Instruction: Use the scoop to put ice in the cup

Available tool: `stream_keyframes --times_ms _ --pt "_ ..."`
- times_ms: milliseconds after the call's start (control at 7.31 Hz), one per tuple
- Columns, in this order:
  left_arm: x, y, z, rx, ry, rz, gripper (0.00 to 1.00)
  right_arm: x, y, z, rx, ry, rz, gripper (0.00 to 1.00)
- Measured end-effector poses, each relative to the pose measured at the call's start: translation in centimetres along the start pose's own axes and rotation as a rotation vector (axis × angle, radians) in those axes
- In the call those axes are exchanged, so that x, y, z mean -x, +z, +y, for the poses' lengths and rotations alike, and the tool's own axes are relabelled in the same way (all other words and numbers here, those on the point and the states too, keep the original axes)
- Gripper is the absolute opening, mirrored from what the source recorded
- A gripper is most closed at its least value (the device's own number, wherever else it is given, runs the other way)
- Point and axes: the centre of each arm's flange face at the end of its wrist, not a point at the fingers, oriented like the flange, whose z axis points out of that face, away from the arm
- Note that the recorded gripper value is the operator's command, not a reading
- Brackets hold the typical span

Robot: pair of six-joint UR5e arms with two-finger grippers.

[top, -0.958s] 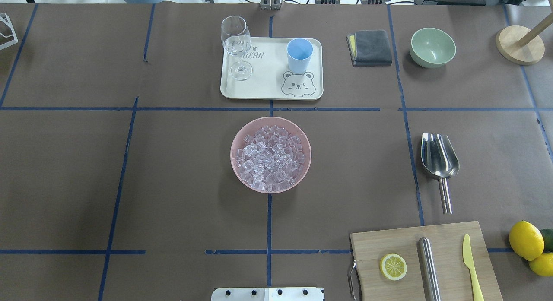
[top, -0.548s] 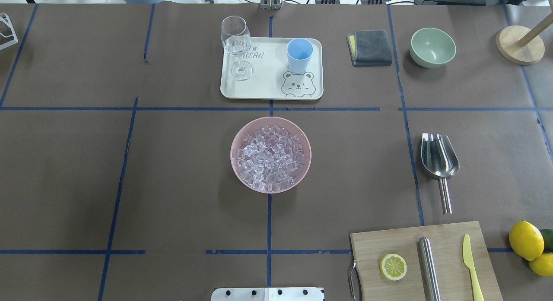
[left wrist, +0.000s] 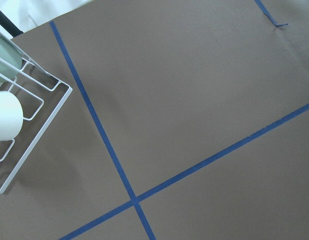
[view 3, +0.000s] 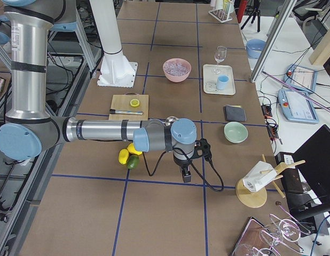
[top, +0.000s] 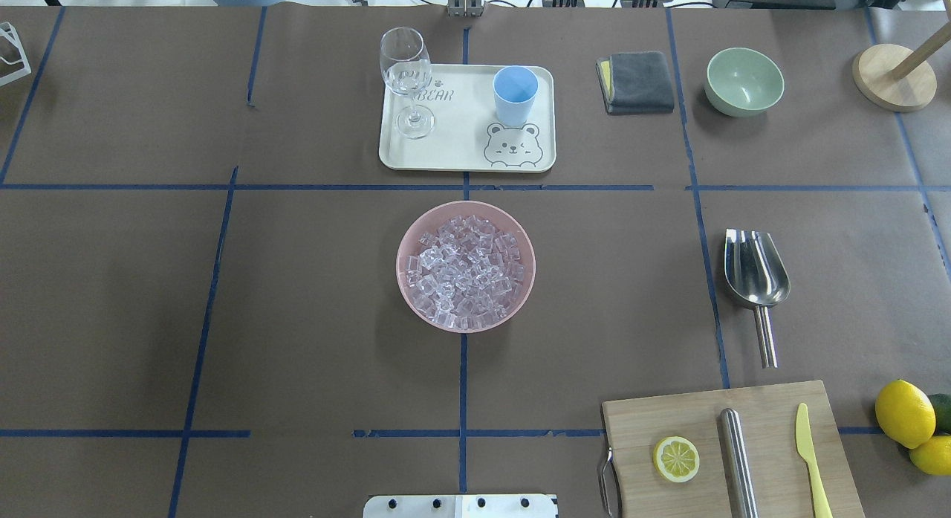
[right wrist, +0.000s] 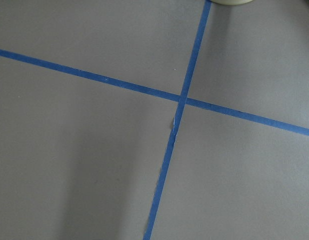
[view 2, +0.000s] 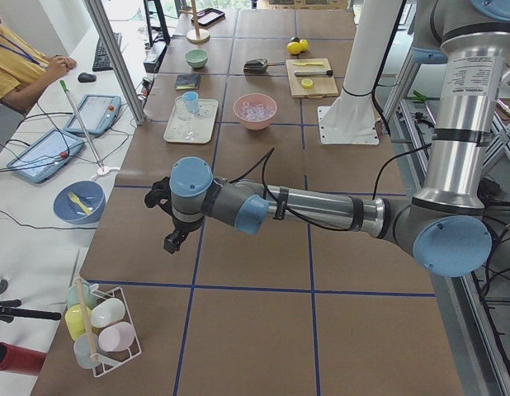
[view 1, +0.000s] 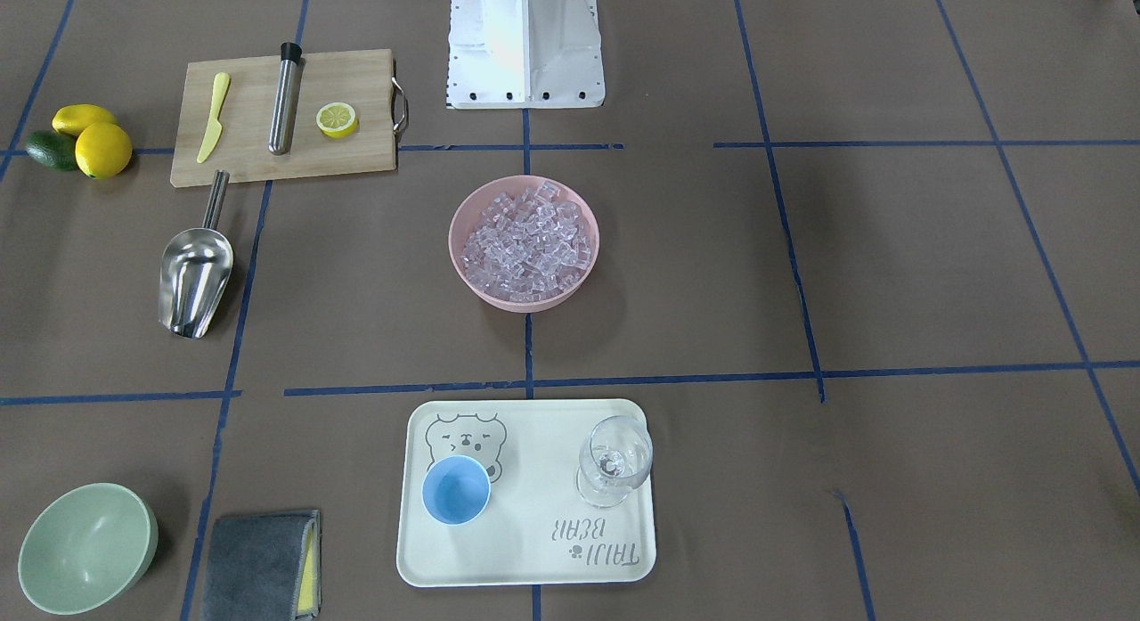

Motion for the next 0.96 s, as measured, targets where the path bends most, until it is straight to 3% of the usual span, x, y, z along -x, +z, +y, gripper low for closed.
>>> stream_keyframes --times_ms 411,684,958 --pt "-3.9 1.7 -2.2 -0.082 0.133 0.026 1.0 2.2 0.4 -2.5 0.002 0.001 -0.003 1.0" --pt "-10.4 5.2 -4.4 -0.177 0.353 0.094 1.0 2.8 0.6 -3.0 0.004 0.008 -0.005 1.0" --pt "-18.3 9.1 -6.7 -0.245 0.564 0.202 1.0 2.9 0.5 -3.1 0.002 0.008 -0.005 1.0"
